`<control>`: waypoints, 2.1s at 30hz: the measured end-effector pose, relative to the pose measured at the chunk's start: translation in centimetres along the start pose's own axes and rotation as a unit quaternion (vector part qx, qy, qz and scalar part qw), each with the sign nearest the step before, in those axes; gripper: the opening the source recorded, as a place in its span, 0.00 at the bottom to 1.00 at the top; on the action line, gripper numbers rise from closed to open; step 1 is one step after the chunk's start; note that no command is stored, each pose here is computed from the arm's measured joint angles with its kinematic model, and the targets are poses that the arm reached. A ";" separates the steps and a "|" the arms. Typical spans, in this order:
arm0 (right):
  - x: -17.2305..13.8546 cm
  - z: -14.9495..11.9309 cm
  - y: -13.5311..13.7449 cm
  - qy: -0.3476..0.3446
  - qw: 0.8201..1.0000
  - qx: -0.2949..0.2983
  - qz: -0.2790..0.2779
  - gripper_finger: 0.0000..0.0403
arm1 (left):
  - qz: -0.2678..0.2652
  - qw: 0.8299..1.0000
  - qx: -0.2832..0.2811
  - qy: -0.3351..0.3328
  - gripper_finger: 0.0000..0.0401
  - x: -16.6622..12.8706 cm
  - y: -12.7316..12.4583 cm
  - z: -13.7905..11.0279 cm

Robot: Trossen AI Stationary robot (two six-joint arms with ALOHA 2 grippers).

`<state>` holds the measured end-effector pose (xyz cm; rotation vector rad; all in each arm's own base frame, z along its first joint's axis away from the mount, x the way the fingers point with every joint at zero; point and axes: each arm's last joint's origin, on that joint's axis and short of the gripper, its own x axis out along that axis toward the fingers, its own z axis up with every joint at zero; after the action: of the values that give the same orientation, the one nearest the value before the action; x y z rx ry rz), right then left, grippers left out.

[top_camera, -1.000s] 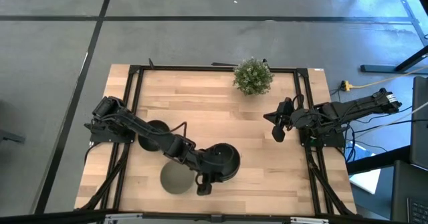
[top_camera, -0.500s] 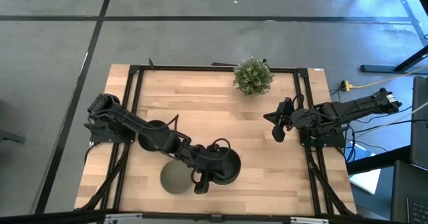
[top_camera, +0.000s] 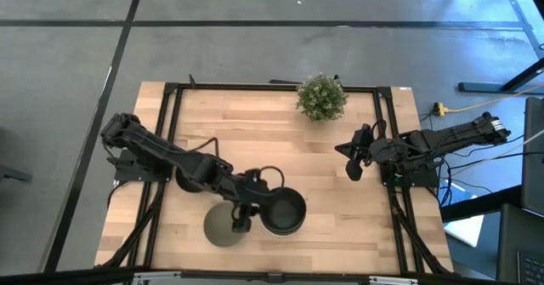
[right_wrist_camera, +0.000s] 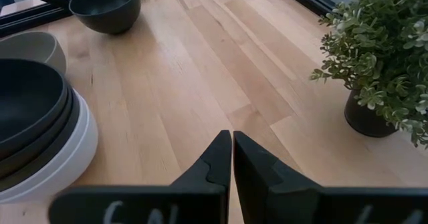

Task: Nest bowls inside each other
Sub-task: Stack the black bowl on top of the black bowl

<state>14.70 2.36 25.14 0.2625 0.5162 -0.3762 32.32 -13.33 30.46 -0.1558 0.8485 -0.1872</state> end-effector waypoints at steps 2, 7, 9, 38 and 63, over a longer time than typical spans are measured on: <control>0.0 0.0 0.0 0.000 1.000 0.000 0.000 0.05 | 0.010 1.000 0.011 -0.006 0.22 -1.2 0.1 0.0; 0.0 0.0 0.0 0.000 1.000 -0.009 0.000 0.05 | 0.025 0.999 0.024 -0.009 0.22 -4.0 0.5 -0.2; 0.0 0.0 0.0 0.000 1.000 -0.012 -0.001 0.05 | 0.041 0.999 0.021 0.002 0.23 -5.0 0.9 -0.6; 0.0 0.1 -0.1 -0.009 1.000 -0.010 -0.017 0.05 | 0.261 0.941 -0.043 0.210 0.45 -8.8 4.0 -5.7; 0.0 0.1 -0.1 -0.009 1.000 -0.012 -0.018 0.05 | 0.116 0.983 -0.022 0.138 0.45 -6.1 4.5 -17.2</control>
<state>14.69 2.24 25.16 0.2275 0.5077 -0.4071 15.82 -8.64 22.80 -0.0714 1.1394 0.0309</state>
